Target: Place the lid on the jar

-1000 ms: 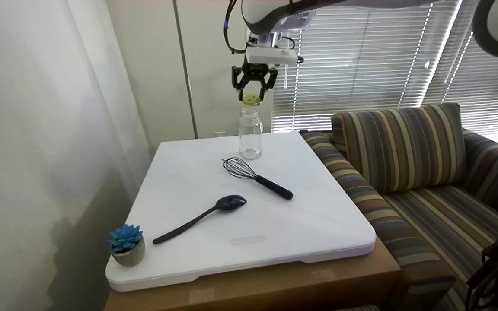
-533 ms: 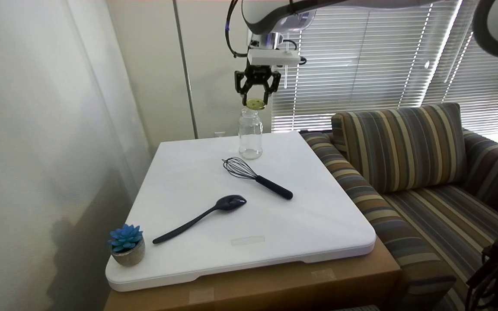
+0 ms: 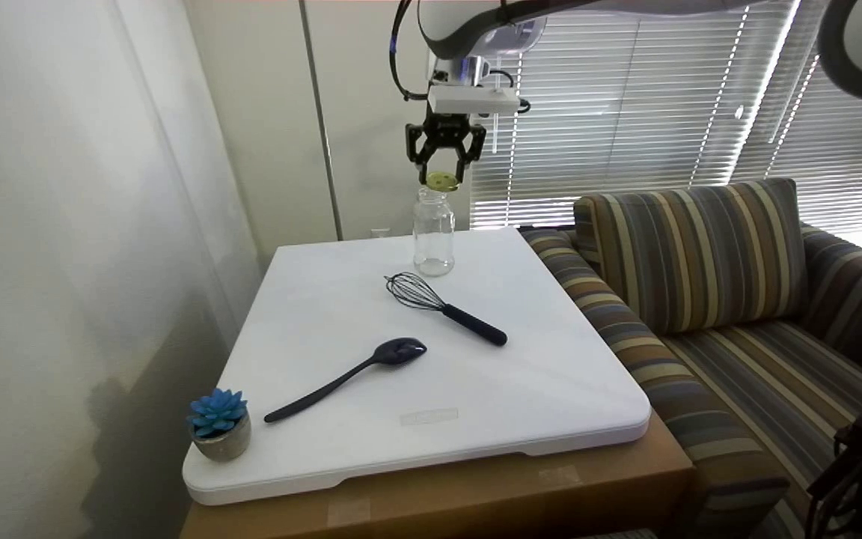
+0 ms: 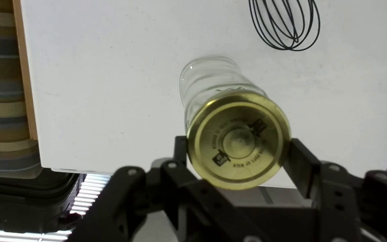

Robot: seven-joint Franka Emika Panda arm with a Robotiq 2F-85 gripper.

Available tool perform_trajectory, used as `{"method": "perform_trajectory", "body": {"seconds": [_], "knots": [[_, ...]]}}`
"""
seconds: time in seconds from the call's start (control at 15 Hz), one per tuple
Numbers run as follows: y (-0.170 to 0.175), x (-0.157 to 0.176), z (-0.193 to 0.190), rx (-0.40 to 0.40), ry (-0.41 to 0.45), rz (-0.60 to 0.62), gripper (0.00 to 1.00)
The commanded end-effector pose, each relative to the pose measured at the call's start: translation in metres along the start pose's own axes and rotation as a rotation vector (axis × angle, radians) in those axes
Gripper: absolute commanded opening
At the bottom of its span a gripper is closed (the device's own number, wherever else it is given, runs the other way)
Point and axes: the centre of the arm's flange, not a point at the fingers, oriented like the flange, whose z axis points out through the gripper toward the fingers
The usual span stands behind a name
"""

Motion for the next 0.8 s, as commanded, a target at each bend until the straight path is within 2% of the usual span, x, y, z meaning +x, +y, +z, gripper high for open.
{"method": "perform_trajectory", "body": {"seconds": [0.0,0.53,0.73], "knots": [[-0.0293,0.0686,0.0113,0.014,0.007,0.014,0.47],[-0.0345,0.0670,0.0163,0.019,0.025,0.012,0.47],[-0.0368,0.0676,0.0182,0.022,0.073,0.025,0.47]]}}
